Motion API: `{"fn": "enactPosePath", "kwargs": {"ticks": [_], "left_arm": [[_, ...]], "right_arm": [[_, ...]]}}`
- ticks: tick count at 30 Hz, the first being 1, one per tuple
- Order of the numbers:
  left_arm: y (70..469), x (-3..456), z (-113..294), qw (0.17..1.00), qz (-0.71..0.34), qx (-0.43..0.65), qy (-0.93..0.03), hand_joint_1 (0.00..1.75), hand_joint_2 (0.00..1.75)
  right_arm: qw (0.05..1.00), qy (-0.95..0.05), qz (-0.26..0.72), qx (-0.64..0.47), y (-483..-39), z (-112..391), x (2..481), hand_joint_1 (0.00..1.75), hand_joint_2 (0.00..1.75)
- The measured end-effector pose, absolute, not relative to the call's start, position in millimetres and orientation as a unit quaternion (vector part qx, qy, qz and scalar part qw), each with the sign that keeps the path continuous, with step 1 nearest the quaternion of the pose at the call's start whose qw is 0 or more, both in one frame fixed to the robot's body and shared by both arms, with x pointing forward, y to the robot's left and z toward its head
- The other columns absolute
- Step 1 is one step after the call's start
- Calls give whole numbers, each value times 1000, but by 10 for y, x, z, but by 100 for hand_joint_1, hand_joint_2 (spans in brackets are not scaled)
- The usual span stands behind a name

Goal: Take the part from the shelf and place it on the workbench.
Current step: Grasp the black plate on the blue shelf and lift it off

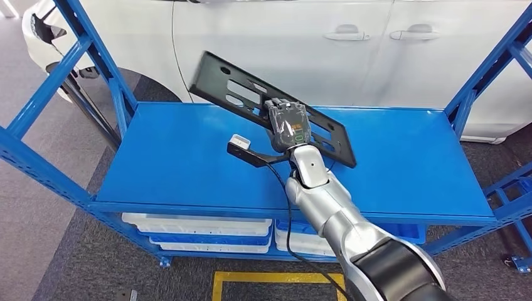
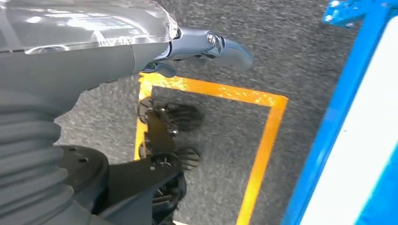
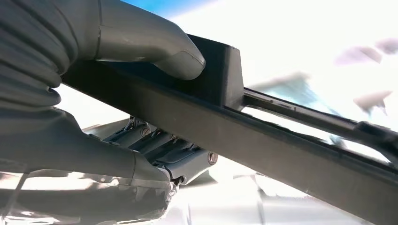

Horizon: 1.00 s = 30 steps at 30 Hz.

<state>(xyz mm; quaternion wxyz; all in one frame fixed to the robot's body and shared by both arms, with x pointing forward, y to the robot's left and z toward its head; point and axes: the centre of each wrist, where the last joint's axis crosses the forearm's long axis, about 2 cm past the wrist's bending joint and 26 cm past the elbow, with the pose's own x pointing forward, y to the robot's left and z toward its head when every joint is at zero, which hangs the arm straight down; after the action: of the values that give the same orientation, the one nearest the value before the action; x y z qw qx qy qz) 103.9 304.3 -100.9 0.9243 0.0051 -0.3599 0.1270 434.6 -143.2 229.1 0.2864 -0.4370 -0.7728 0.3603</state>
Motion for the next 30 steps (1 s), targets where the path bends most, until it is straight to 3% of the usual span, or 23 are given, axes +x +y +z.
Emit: {"fn": "enactPosePath", "kwargs": {"ticks": [4, 8, 11, 13, 18, 23, 30], "left_arm": [[3056, 1001, -1018, 921, 133, 13, -365, 0, 175], [3094, 926, -1033, 923, 139, 23, -359, 0, 175], [3125, 876, -1042, 919, 153, 27, -362, 0, 175], [3135, 857, -1045, 916, 160, 26, -368, 0, 175], [3147, 830, -1050, 913, 170, 24, -370, 0, 175], [3147, 822, -1051, 913, 176, 24, -367, 0, 175], [3166, 752, -1063, 917, 177, 37, -356, 0, 175]], "right_arm": [[201, -909, 172, -322, -1553, 2570, 4108, 136, 175], [162, -963, -37, -213, -1738, 2927, 3753, 136, 175], [154, -982, -101, -50, -1773, 3133, 3485, 136, 175], [147, -983, -98, 50, -1738, 3173, 3325, 136, 175], [140, -972, -67, 177, -1716, 3172, 3115, 136, 175], [158, -897, 42, 411, -1574, 2878, 2934, 136, 175], [183, -851, 87, 485, -1381, 2545, 2731, 136, 175]]}}
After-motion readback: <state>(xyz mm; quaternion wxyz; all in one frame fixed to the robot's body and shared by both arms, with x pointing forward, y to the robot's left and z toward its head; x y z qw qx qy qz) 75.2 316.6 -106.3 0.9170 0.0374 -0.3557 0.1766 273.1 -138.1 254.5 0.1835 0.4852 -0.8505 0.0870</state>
